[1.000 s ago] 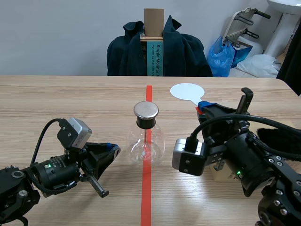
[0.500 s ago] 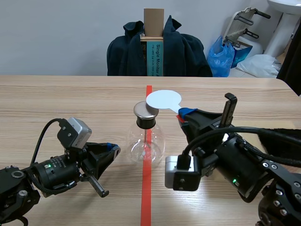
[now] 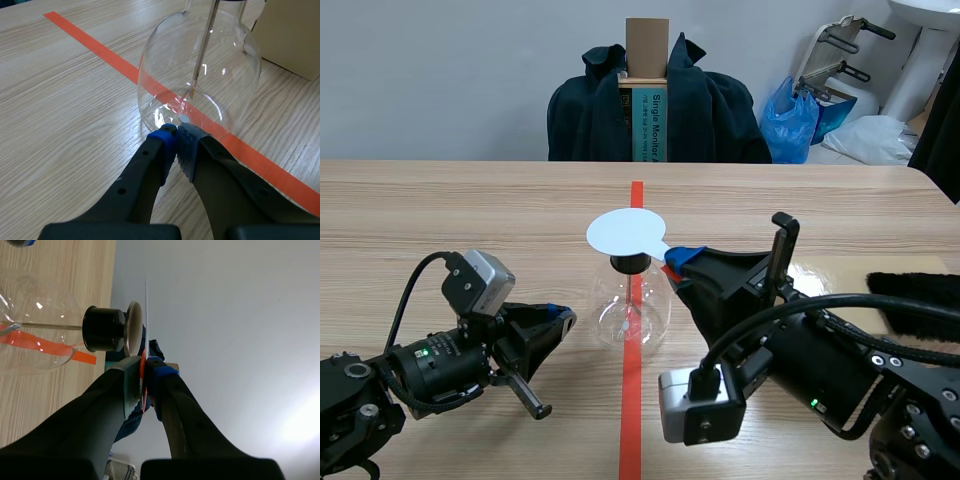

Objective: Do the electroscope experiment.
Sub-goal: 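Move the plate toward and away from the electroscope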

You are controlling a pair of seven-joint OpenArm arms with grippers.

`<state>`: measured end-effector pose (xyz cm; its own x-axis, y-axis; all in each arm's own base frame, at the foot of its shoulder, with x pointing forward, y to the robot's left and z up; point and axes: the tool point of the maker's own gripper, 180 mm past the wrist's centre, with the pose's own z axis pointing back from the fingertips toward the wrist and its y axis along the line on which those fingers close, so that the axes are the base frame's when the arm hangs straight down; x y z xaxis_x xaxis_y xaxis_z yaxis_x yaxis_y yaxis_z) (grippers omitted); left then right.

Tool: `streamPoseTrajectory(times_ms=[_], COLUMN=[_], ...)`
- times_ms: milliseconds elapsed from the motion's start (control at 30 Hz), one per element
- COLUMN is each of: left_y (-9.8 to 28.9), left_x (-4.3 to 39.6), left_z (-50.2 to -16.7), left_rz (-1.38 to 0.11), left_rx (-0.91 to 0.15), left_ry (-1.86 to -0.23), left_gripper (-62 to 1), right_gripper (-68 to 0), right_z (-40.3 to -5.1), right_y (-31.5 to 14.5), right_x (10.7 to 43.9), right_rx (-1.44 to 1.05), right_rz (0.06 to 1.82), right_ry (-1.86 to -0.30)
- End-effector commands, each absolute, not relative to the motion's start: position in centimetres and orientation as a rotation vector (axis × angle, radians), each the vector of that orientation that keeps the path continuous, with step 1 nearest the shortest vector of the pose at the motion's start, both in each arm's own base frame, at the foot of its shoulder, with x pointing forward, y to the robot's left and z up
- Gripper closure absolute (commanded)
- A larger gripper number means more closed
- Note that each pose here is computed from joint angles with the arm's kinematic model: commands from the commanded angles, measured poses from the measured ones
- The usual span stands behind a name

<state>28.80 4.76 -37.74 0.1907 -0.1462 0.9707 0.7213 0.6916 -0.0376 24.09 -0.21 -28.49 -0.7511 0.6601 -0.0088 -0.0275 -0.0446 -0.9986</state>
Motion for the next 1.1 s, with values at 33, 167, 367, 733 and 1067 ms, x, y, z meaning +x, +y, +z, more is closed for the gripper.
streamPoseTrajectory(times_ms=[33, 167, 367, 733, 1067], left_y=[4.3, 4.3, 4.3, 4.3, 4.3], left_x=[29.3, 29.3, 29.3, 29.3, 29.3], left_z=[-36.5, -36.5, -36.5, -36.5, -36.5], left_rz=[-0.648, -0.648, -0.648, -0.648, -0.648], left_rx=[-0.584, -0.584, -0.584, -0.584, -0.584], left_ry=[-1.283, -1.283, -1.283, -1.283, -1.283], left_gripper=[-4.2, -4.2, -4.2, -4.2, -4.2], right_gripper=[-0.6, -0.6, -0.6, -0.6, -0.6], right_z=[-27.6, -27.6, -27.6, -27.1, -26.2], right_y=[-0.4, -0.6, -1.4, -4.7, -7.1], right_x=[24.5, 24.7, 25.6, 28.3, 29.4], right_rx=[-0.704, -0.717, -0.770, -0.950, -1.073], right_rz=[1.843, 1.833, 1.788, 1.624, 1.508], right_ry=[-1.773, -1.763, -1.721, -1.584, -1.525])
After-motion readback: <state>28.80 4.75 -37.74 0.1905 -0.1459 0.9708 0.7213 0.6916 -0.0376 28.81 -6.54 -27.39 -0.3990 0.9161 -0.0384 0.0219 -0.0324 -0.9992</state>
